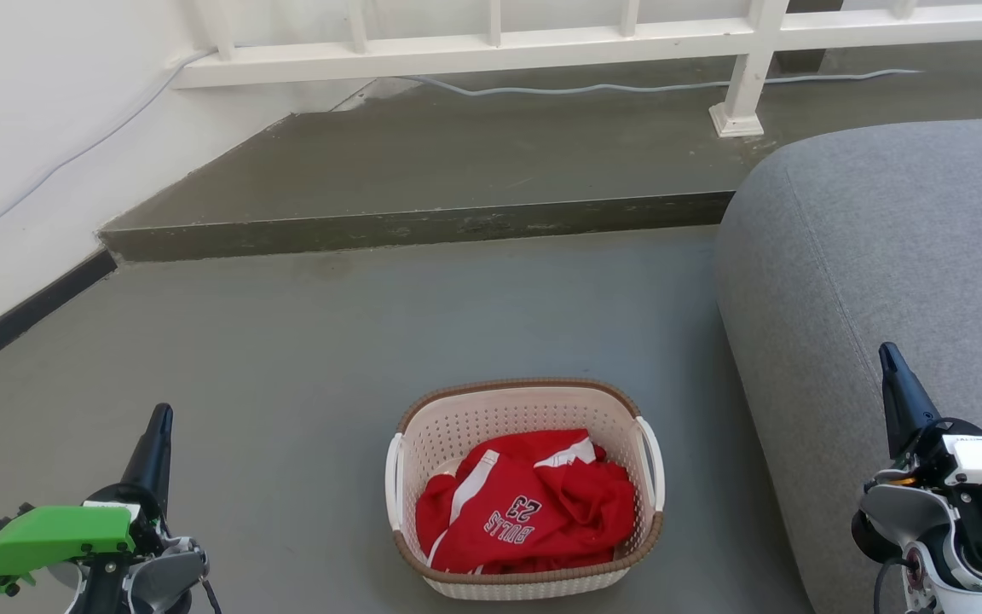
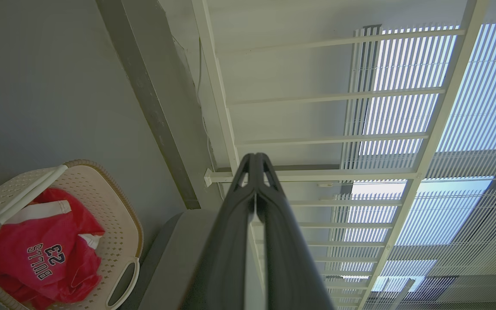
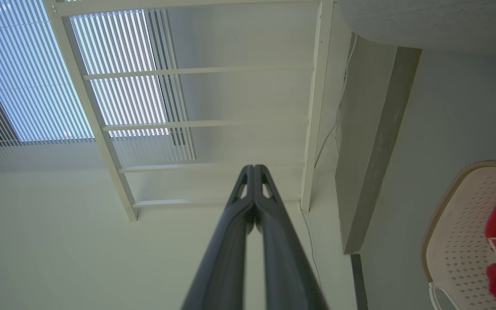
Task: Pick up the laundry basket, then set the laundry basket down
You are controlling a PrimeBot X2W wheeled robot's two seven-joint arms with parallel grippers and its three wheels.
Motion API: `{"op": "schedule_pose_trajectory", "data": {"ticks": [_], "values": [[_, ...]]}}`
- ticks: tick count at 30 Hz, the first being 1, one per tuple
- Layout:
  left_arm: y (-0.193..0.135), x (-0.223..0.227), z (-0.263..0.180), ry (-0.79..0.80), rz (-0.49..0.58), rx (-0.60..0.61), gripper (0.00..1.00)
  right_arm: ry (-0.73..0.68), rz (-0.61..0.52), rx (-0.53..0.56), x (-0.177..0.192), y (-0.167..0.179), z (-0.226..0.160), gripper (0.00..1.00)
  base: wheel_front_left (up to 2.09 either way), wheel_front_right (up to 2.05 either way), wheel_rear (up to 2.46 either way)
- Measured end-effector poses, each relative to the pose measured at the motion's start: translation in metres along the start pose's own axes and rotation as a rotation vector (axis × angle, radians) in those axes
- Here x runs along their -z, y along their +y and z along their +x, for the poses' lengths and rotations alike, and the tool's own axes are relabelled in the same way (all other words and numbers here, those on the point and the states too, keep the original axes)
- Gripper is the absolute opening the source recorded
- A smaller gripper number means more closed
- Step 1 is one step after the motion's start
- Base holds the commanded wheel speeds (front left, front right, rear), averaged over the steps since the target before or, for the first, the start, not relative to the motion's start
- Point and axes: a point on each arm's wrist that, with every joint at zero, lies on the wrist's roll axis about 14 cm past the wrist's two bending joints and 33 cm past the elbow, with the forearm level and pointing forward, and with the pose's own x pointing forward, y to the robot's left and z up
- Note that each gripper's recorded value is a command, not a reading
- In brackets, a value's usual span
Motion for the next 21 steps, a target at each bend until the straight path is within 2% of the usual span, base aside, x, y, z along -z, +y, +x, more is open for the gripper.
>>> {"op": "schedule_pose_trajectory", "data": {"ticks": [21], "values": [[0.0,0.0,0.0,0.0,0.0,0.0,0.0,-0.001,0.001,-0.001,0.0001,0.0001,0.0,0.0,0.0,0.0,0.0]]}}
